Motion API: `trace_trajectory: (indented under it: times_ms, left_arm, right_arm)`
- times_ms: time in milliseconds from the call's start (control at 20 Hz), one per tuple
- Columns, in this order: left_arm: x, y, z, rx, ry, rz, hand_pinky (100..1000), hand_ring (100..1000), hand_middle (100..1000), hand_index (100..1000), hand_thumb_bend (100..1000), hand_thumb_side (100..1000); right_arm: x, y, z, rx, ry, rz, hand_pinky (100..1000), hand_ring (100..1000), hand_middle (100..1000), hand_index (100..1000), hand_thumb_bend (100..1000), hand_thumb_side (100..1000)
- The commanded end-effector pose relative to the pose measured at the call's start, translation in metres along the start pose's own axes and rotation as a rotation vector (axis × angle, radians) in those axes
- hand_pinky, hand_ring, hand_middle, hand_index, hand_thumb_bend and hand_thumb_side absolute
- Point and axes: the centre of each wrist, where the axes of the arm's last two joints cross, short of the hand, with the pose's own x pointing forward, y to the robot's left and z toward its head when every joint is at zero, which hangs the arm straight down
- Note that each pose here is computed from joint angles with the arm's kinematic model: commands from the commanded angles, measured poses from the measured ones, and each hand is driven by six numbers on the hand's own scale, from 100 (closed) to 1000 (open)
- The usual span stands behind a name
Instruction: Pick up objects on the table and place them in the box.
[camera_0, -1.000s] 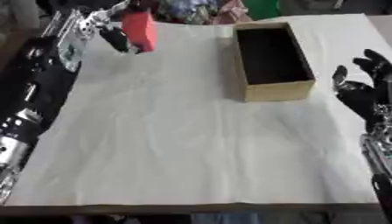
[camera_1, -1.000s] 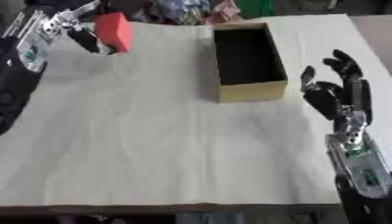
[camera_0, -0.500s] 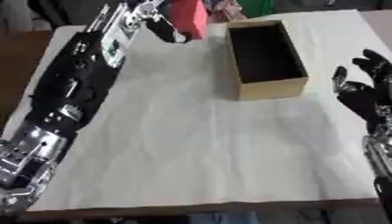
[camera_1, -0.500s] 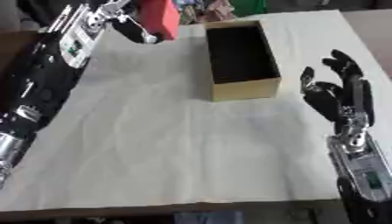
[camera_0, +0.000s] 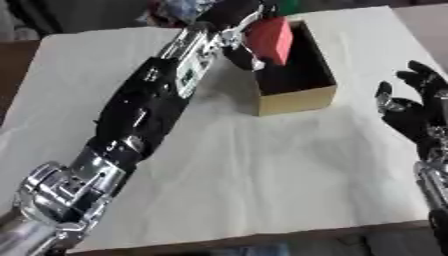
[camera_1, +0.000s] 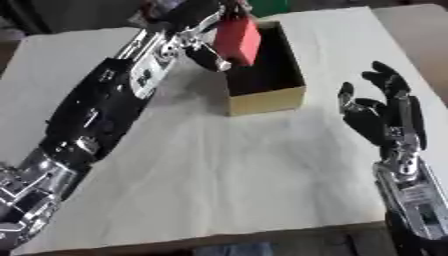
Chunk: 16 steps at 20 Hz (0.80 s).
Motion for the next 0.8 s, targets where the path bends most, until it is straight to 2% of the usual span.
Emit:
trace_trajectory:
  times_ms: [50, 200, 250, 300, 400, 500, 550, 650, 800]
  left_arm:
    - [0.005, 0.001, -0.004, 0.029, -0.011, -0.002, 713, 674, 563, 781, 426, 100]
    - [0.005, -0.003, -0.004, 0.032, -0.009, 0.006, 713, 674, 563, 781, 426, 100]
    - [0.006, -0.006, -0.004, 0.027, -0.013, 0.007, 751, 761, 750, 860, 631, 100]
    - [0.007, -0.008, -0.004, 0.013, -0.022, 0.009, 766, 778, 779, 874, 665, 100]
    - [0.008, -0.011, -0.004, -0.01, -0.036, 0.015, 800, 825, 855, 910, 755, 206]
    - [0.008, -0.011, -0.004, -0.029, -0.05, 0.026, 805, 830, 862, 915, 768, 225]
    - [0.008, -0.011, -0.004, -0.034, -0.054, 0.03, 835, 858, 898, 939, 849, 321]
    - [0.009, -0.008, -0.003, -0.038, -0.073, 0.042, 849, 870, 912, 951, 886, 352]
    - [0.008, -0.002, -0.002, -0.026, -0.091, 0.061, 850, 870, 913, 950, 887, 346]
  right_arm:
    - [0.01, 0.0, -0.005, 0.005, -0.036, 0.0, 681, 948, 759, 898, 192, 100]
    - [0.011, 0.001, -0.006, 0.006, -0.036, -0.001, 681, 948, 759, 898, 192, 100]
    - [0.011, 0.001, -0.006, 0.005, -0.036, -0.001, 682, 948, 759, 898, 192, 100]
    - [0.011, 0.001, -0.006, 0.005, -0.036, -0.002, 682, 948, 759, 898, 192, 100]
    - [0.01, 0.001, -0.005, 0.004, -0.036, -0.002, 682, 948, 759, 898, 193, 100]
    - [0.01, 0.001, -0.005, 0.004, -0.036, -0.002, 681, 947, 759, 898, 193, 100]
    - [0.01, 0.001, -0.005, 0.003, -0.036, -0.002, 682, 948, 759, 898, 193, 100]
    - [0.01, 0.001, -0.005, 0.002, -0.035, -0.002, 682, 947, 759, 898, 194, 100]
    - [0.009, 0.0, -0.005, -0.001, -0.035, -0.002, 682, 947, 759, 898, 194, 100]
